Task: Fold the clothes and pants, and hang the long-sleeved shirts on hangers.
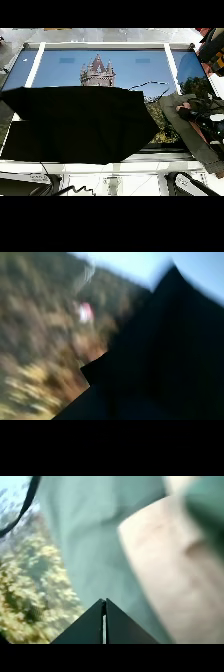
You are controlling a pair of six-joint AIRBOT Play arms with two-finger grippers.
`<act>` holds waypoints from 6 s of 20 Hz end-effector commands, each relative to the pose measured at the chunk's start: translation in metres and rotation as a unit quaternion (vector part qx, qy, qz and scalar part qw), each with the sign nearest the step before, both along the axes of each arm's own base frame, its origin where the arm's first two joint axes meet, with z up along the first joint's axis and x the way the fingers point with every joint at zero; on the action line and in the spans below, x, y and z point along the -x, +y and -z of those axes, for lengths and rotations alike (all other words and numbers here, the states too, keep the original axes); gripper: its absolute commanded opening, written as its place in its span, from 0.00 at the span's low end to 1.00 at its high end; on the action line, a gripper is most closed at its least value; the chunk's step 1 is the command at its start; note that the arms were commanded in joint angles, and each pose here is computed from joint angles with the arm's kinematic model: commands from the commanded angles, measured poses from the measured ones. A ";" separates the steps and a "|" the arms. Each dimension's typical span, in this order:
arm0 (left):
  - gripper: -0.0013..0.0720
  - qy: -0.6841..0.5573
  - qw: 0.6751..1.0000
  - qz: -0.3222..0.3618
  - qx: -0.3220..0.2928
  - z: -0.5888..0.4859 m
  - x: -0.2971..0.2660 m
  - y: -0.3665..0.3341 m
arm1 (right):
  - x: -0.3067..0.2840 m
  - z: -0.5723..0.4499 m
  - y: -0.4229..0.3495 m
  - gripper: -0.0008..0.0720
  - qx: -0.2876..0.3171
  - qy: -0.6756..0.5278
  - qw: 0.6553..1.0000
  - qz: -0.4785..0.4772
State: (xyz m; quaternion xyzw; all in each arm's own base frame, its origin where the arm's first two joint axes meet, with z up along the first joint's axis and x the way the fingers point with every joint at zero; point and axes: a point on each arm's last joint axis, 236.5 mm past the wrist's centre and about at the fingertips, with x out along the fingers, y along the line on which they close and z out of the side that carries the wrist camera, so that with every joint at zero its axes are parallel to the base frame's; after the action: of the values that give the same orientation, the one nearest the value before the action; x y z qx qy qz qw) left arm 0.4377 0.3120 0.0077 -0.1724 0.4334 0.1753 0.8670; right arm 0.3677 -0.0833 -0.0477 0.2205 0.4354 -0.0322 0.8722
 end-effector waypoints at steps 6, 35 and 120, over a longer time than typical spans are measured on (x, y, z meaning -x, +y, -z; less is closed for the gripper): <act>0.03 0.069 0.996 0.011 0.059 0.080 0.028 -0.030 | -0.014 -0.005 0.067 0.43 -0.006 -0.003 0.996 -0.090; 0.03 0.028 0.993 0.008 0.115 0.070 0.006 -0.057 | -0.073 0.075 0.204 0.04 -0.188 0.169 0.924 -0.287; 0.03 -0.096 0.993 0.067 0.012 -0.185 0.000 -0.109 | 0.087 -0.031 0.004 0.19 0.003 0.268 0.950 -0.161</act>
State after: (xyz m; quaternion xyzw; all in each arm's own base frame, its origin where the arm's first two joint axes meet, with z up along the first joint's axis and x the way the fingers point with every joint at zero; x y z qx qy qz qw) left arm 0.4357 0.2378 0.1392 -0.1723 0.4172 0.1403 0.8812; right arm 0.3428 -0.0884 -0.0081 0.0646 0.6320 0.0362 0.7714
